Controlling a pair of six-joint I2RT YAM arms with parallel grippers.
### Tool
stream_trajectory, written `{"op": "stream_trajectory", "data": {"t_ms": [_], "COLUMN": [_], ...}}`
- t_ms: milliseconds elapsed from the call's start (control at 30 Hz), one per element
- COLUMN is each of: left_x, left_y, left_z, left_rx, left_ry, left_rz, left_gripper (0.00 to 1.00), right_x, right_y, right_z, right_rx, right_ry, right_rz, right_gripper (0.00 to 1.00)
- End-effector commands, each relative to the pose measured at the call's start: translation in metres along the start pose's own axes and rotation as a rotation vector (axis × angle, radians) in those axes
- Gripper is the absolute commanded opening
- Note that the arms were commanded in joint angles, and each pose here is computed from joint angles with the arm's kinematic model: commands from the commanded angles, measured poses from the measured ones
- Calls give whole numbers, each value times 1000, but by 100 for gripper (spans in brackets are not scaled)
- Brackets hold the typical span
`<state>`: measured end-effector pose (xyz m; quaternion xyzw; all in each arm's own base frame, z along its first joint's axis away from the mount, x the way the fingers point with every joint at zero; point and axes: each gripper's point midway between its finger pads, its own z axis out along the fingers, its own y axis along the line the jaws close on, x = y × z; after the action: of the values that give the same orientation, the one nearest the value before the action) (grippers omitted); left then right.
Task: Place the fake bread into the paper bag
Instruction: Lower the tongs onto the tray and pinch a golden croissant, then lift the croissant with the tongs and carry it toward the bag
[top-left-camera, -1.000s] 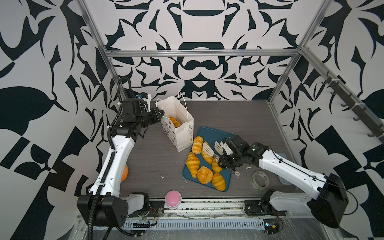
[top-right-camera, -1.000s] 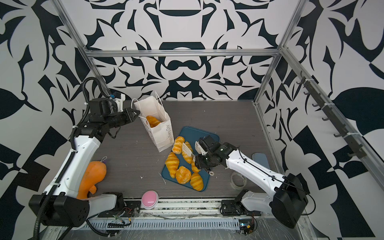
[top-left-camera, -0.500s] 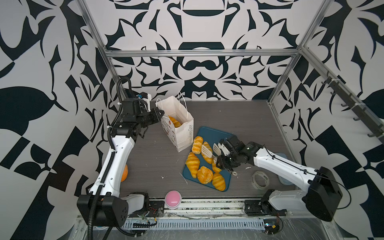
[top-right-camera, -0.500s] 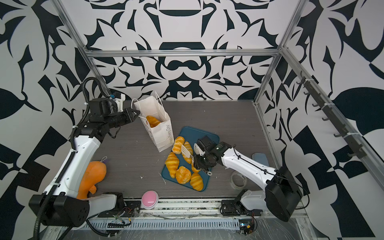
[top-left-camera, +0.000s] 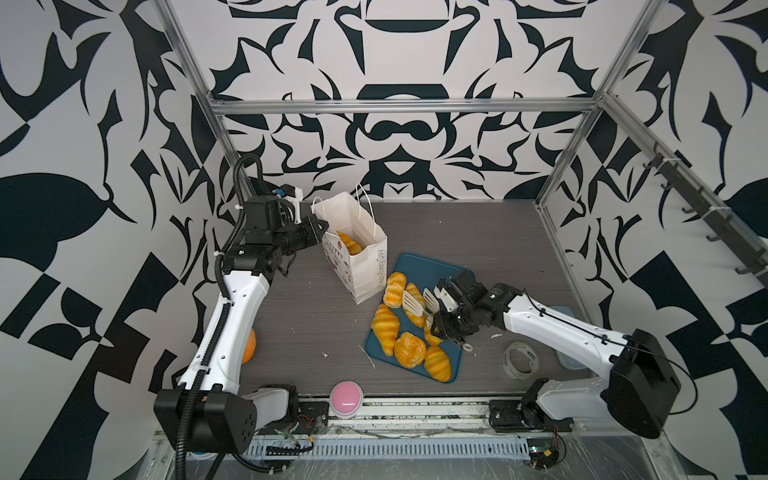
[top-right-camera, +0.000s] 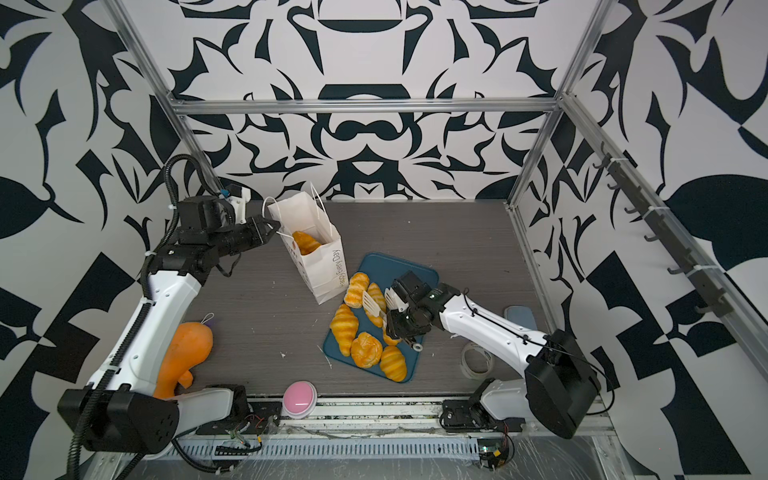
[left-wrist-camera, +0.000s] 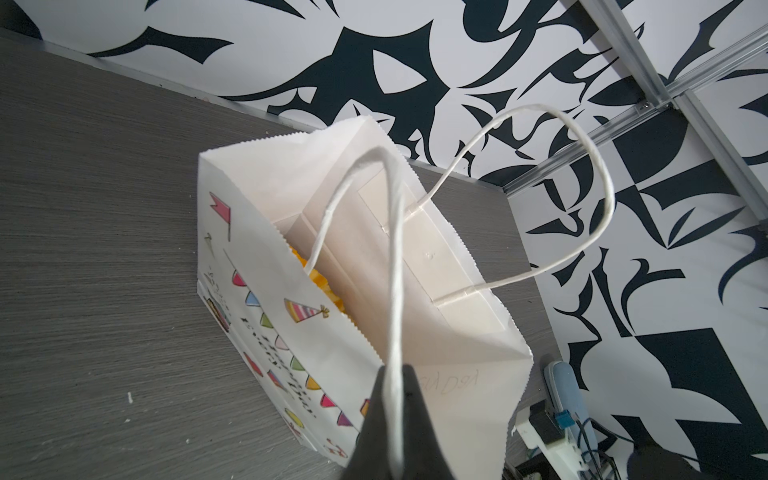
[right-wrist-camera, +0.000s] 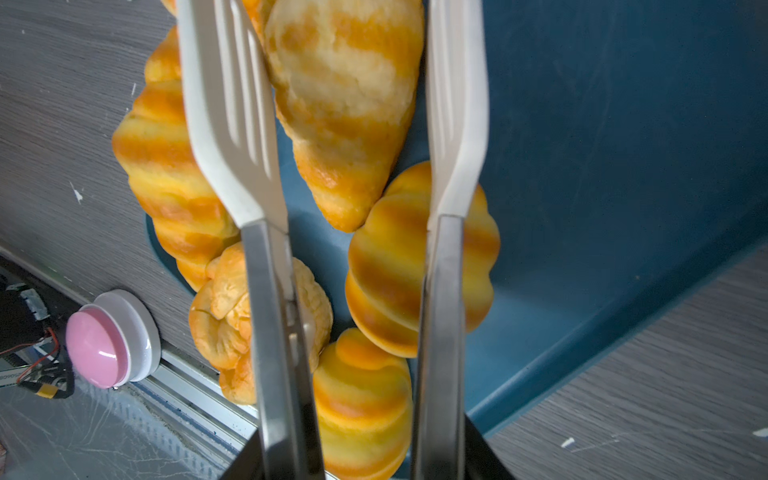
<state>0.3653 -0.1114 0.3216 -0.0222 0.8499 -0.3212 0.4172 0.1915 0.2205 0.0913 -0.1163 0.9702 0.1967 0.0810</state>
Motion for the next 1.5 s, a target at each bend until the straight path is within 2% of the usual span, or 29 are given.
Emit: {"op": "stream_trajectory", "data": {"t_ms": [0, 300, 600, 1200, 1467], "left_x": [5, 5, 6, 5, 5], "left_y": [5, 6, 6, 4, 4], "left_z": [4, 4, 5, 4, 3], "left_rx": [-4, -4, -4, -1, 3], "left_ry": [16, 15, 18, 14, 13], "left_rz": [-11, -10, -13, -11, -12], "left_gripper": [0, 0, 0, 0, 0], "right_x": [-3, -7, -18, -43, -61], "right_y": [4, 4, 5, -3, 10], "right_z": [-3, -9, -37, -94, -123], "right_rx": [-21, -13, 6, 37, 11], "right_ry": [-20, -49, -124, -269, -342], "right_rz": [-10, -16, -39, -77, -119], "right_gripper": [47, 35, 35, 27, 24]}}
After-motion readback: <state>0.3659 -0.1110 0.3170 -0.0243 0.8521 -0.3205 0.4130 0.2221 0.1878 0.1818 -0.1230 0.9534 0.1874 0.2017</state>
